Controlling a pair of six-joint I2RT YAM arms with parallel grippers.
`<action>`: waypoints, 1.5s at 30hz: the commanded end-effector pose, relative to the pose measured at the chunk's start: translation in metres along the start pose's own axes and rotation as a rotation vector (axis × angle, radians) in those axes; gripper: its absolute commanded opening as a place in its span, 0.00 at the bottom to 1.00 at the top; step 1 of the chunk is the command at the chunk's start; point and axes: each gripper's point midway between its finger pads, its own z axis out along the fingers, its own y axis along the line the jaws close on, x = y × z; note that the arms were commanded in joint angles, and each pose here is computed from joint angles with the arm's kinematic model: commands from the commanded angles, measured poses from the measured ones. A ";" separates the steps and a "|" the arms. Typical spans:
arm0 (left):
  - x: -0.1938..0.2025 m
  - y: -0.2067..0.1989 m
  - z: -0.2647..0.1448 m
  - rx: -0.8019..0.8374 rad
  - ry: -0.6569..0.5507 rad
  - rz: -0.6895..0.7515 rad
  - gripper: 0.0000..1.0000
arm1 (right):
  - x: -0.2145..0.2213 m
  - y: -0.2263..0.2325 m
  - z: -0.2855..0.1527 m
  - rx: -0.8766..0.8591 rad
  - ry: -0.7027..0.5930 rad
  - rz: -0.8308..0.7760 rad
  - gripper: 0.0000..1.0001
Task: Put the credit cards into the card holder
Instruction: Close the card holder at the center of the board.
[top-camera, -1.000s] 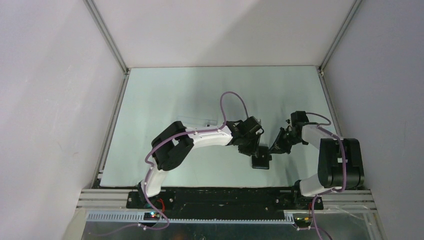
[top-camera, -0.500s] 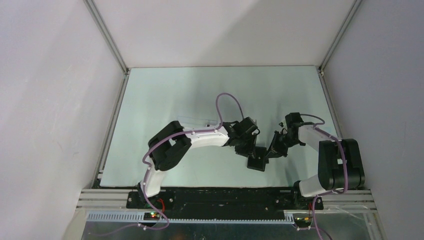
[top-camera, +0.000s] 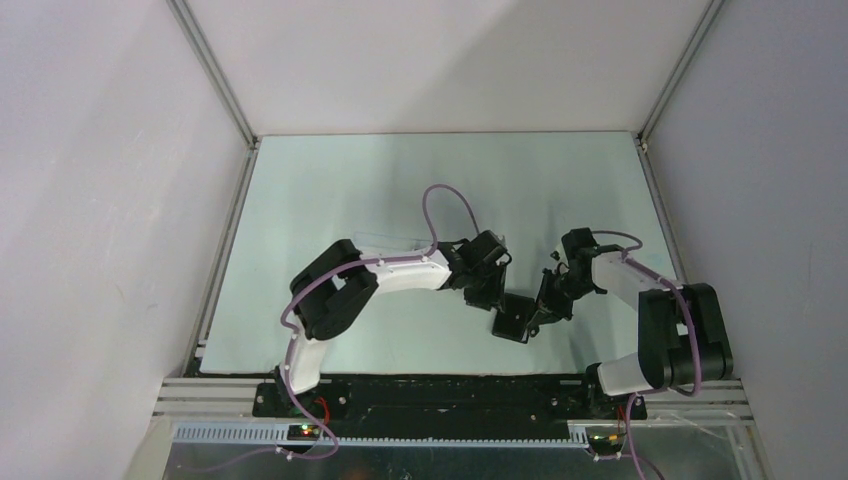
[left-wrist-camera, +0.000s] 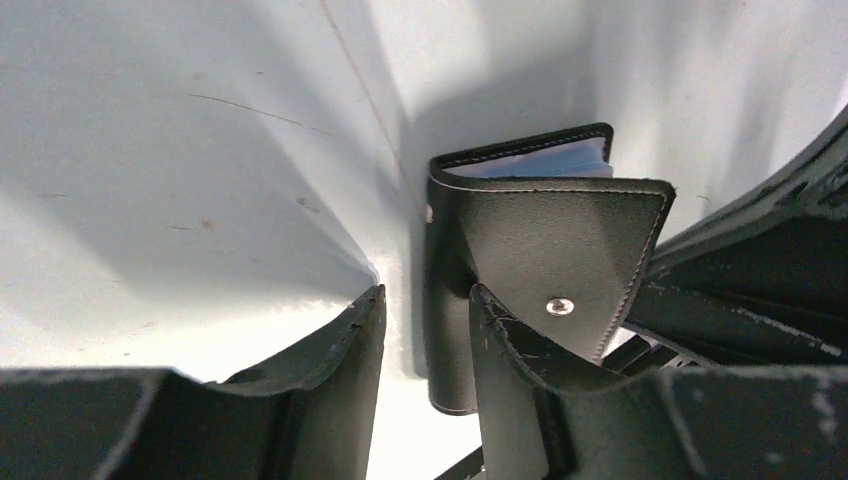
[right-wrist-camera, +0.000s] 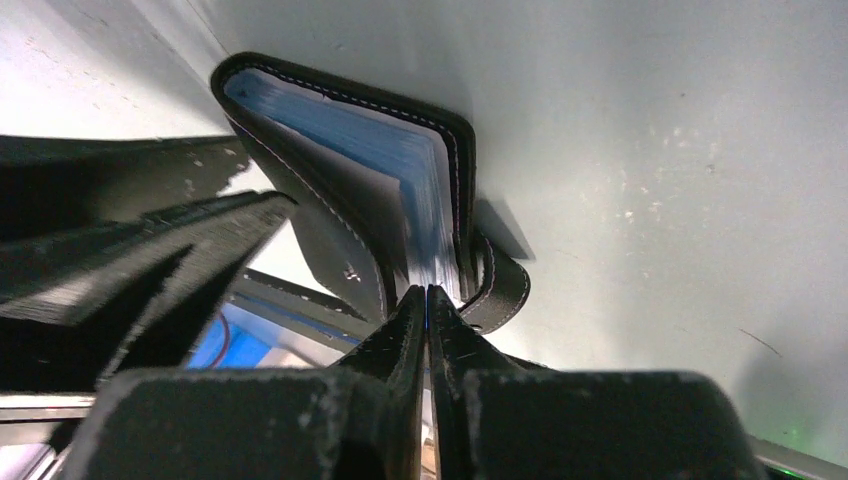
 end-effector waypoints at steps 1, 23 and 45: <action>0.004 0.049 0.001 -0.152 0.010 -0.017 0.43 | 0.011 -0.004 -0.001 0.051 0.015 0.001 0.06; -0.016 -0.004 -0.037 -0.043 -0.086 0.111 0.44 | -0.032 0.028 -0.052 -0.062 -0.225 -0.066 0.09; -0.023 -0.046 -0.060 0.102 -0.114 0.097 0.45 | -0.032 -0.016 0.009 0.187 -0.068 -0.035 0.08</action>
